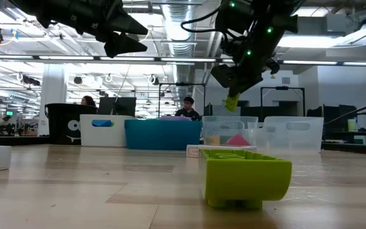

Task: Pick & Place Toys
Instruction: Put the left green game piece into the left transparent bin, then put the small green game piece into the left transparent bin

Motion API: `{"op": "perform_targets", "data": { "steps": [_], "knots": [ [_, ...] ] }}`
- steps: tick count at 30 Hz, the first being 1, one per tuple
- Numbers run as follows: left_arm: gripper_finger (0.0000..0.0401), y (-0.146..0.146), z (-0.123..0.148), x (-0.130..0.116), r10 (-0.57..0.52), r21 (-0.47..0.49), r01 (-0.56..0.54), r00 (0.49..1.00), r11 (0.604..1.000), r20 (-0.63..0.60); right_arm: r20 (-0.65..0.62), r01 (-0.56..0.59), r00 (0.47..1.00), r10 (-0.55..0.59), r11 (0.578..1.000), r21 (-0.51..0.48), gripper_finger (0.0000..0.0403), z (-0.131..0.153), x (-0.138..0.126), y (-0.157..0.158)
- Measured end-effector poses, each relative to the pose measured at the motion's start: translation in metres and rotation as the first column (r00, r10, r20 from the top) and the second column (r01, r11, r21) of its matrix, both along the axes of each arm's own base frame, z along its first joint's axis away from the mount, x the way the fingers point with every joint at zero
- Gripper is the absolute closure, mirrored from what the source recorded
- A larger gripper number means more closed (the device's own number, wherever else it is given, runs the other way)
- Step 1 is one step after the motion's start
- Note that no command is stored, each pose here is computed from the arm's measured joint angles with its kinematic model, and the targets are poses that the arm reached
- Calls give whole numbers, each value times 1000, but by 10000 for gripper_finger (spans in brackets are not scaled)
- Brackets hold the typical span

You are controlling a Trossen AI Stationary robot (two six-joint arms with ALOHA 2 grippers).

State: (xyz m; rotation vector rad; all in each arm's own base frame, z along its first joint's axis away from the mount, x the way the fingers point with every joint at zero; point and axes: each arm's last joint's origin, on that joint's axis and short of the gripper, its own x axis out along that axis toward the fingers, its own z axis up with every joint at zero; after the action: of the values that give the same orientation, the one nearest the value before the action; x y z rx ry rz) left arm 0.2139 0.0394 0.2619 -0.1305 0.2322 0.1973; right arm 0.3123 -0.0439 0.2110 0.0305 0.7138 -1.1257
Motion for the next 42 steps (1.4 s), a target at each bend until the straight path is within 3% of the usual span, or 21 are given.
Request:
{"op": "perform_targets", "data": {
  "steps": [7, 14, 18, 23, 30, 36, 42],
  "knots": [
    [100, 0, 0, 0, 0, 0, 0, 1000, 1000, 0, 17, 34, 999, -34, 999, -1, 315, -2, 1, -12],
    [100, 0, 0, 0, 1, -4, -1, 1000, 1000, 3, 12, 40, 999, -40, 999, 0, 229, -3, 2, -16],
    [100, 0, 1, 0, 1, -5, -1, 1000, 1000, 7, -31, -22, 999, 22, 1000, -15, 176, -3, 4, -8],
    [100, -4, 2, 1, -129, -28, 130, 991, 991, 24, -45, -193, 981, 191, 980, -53, 135, 1, 13, 32],
    [100, -22, 1, 2, -299, -52, 300, 954, 953, 22, -5, -370, 928, 371, 922, -112, 132, 2, 5, 115],
    [100, -51, 1, 3, -438, 19, 438, 899, 899, 13, 95, -466, 876, 474, 880, -96, 132, 3, -12, 169],
    [100, -88, 6, 2, -506, 117, 498, 861, 859, 54, 80, -528, 840, 536, 843, -101, 132, 3, -22, 189]
  ]
}}
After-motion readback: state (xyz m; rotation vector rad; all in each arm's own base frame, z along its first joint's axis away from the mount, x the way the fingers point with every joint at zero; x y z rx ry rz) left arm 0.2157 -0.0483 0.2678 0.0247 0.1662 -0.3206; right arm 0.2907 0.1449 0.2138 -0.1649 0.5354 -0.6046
